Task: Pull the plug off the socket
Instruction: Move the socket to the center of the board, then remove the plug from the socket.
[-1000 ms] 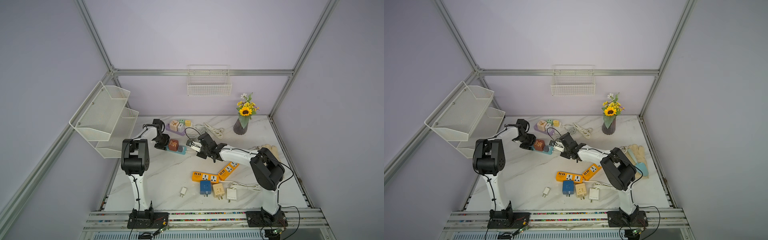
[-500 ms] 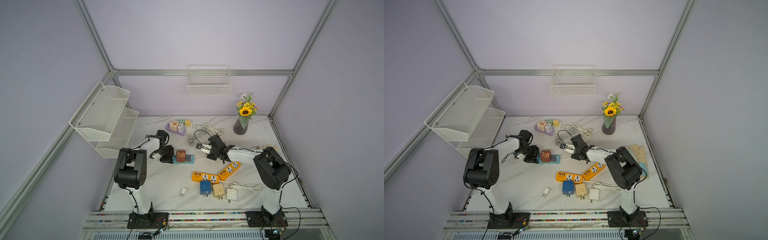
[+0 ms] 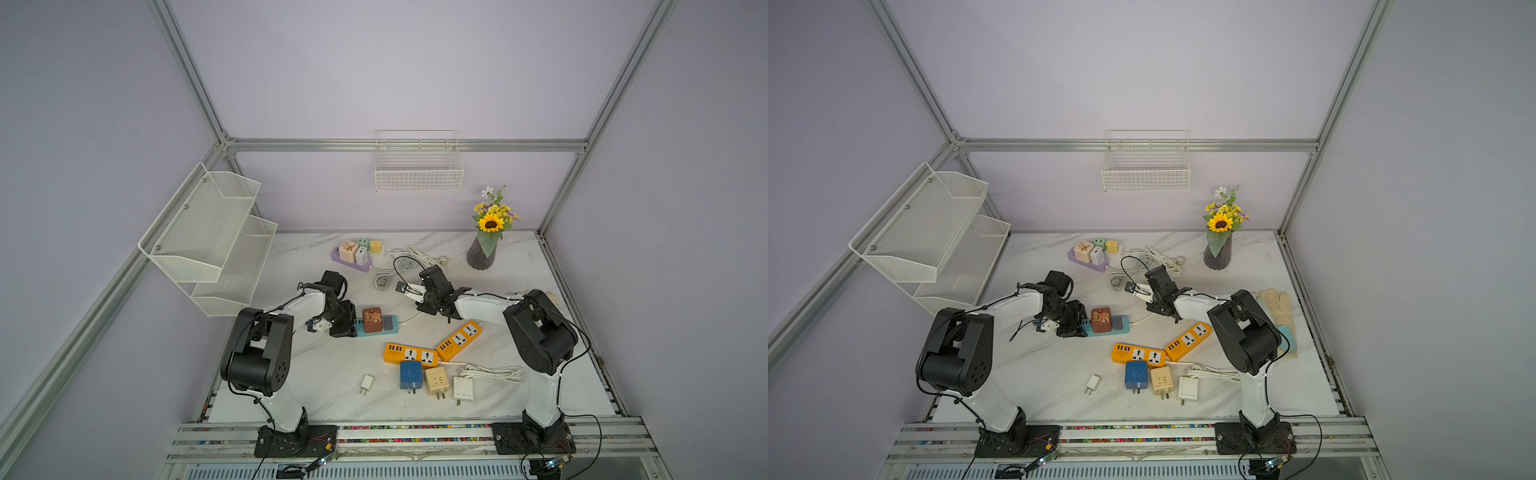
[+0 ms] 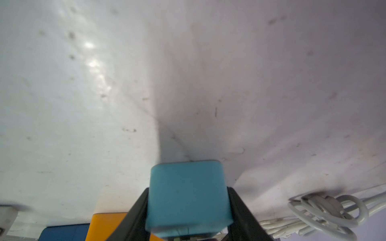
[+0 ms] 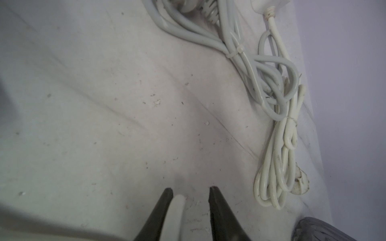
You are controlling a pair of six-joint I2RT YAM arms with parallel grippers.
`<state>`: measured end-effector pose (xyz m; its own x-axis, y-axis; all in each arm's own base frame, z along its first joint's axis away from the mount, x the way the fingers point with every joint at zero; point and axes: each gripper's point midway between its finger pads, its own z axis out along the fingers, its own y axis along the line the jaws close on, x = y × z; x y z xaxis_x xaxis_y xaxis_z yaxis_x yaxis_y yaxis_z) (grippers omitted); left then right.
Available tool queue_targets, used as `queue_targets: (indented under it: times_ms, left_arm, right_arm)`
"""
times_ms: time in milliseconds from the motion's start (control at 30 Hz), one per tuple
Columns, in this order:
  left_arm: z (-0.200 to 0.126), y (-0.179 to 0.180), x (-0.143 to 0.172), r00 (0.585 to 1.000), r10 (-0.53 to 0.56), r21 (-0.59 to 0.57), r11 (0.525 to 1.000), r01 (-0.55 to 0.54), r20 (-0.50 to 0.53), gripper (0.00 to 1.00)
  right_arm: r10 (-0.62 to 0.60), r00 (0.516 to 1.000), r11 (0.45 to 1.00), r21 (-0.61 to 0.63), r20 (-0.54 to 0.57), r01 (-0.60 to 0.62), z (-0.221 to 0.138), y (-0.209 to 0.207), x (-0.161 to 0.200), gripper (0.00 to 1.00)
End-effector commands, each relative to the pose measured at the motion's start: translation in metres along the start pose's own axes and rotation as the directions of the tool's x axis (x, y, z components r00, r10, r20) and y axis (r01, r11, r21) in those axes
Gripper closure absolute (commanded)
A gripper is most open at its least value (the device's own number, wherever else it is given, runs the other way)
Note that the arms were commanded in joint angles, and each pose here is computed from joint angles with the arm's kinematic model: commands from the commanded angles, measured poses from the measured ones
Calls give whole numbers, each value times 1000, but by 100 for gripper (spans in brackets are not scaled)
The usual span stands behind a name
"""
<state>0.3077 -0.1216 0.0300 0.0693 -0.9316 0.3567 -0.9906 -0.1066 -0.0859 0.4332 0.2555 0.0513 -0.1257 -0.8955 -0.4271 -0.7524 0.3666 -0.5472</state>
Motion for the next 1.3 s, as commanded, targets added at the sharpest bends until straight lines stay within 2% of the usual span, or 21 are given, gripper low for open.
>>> queue_targets:
  times_ms: [0, 133, 333, 533, 667, 733, 933, 1133, 1267]
  left_arm:
    - [17, 46, -22, 993, -74, -132, 988, 85, 86, 54]
    - [15, 43, -28, 991, -86, -110, 989, 97, 98, 54]
    - [18, 43, -30, 991, -86, -116, 988, 98, 103, 54]
    - [18, 41, -32, 990, -80, -111, 989, 93, 113, 55]
    - [15, 38, -34, 990, -66, -113, 990, 80, 126, 56]
    - [15, 38, -34, 990, -59, -117, 990, 75, 129, 57]
    - [15, 36, -34, 991, -43, -123, 991, 60, 130, 57]
    - [15, 35, -33, 991, -37, -125, 991, 54, 131, 58]
    - [15, 34, -34, 990, -34, -127, 991, 52, 135, 59]
  right_arm:
    - [86, 995, 996, 25, 45, -87, -9, -20, -17, 56]
    - [177, 980, 984, -31, 92, -174, -27, -22, -34, 46]
    - [265, 946, 959, -149, 187, -240, -69, -9, -57, 40]
    - [273, 912, 917, -369, 308, -150, -104, 41, -71, 37]
    - [191, 883, 899, -437, 428, 18, -117, 66, -83, 37]
    - [165, 876, 894, -444, 454, 62, -114, 73, -89, 37]
    - [115, 894, 868, -482, 433, 121, -83, 102, -95, 39]
    - [117, 916, 864, -494, 384, 97, -54, 111, -103, 42]
    - [118, 916, 858, -504, 383, 100, -51, 114, -105, 47]
